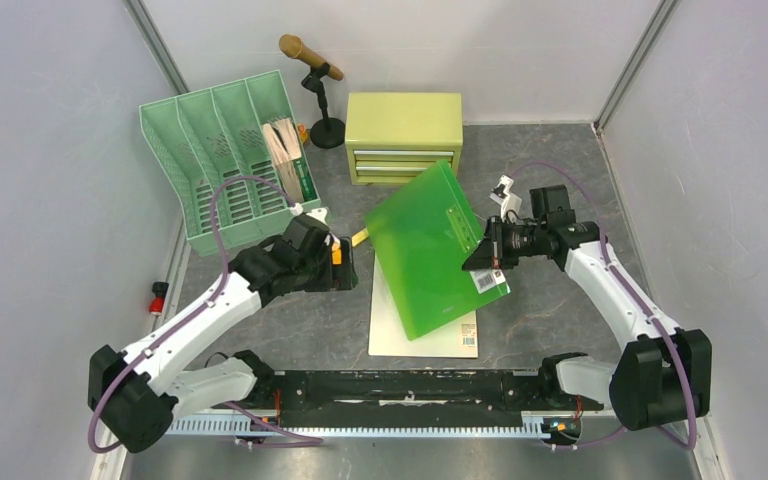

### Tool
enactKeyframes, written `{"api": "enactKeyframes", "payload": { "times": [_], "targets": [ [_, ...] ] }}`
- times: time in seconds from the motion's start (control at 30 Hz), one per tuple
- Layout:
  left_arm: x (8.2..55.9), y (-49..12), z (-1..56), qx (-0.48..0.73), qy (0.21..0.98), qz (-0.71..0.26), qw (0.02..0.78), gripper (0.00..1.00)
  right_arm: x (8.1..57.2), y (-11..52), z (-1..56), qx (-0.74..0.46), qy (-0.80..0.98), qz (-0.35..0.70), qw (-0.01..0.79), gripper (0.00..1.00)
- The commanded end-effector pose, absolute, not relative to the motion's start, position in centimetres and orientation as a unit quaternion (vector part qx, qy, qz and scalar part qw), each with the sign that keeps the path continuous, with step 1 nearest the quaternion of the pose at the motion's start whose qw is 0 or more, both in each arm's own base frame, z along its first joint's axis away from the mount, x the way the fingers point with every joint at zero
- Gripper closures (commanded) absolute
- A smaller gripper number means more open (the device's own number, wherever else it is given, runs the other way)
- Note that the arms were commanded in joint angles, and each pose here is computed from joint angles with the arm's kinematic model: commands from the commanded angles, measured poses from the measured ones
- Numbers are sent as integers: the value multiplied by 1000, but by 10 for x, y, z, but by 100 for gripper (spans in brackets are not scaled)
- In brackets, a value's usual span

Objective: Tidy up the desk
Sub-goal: Pick up the folder from the center of the board.

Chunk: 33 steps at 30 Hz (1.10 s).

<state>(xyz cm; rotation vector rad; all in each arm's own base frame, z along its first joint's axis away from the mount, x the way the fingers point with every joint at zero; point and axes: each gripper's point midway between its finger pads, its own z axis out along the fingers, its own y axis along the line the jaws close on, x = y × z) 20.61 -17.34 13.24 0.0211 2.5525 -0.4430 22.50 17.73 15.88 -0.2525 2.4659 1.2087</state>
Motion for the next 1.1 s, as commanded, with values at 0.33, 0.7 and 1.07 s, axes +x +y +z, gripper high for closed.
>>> {"api": "enactKeyframes", "payload": {
  "times": [0.33,0.7,1.07],
  "targets": [
    [192,-176,112,7,952,-220,210,0,232,190,208,-143,851,446,237,100],
    [203,-184,121,-73,899,-394,176,0,217,221,219,-139,821,503,231,100],
    [223,-156,166,-121,820,-511,227,0,206,232,225,-153,810,517,231,100]
  ]
}}
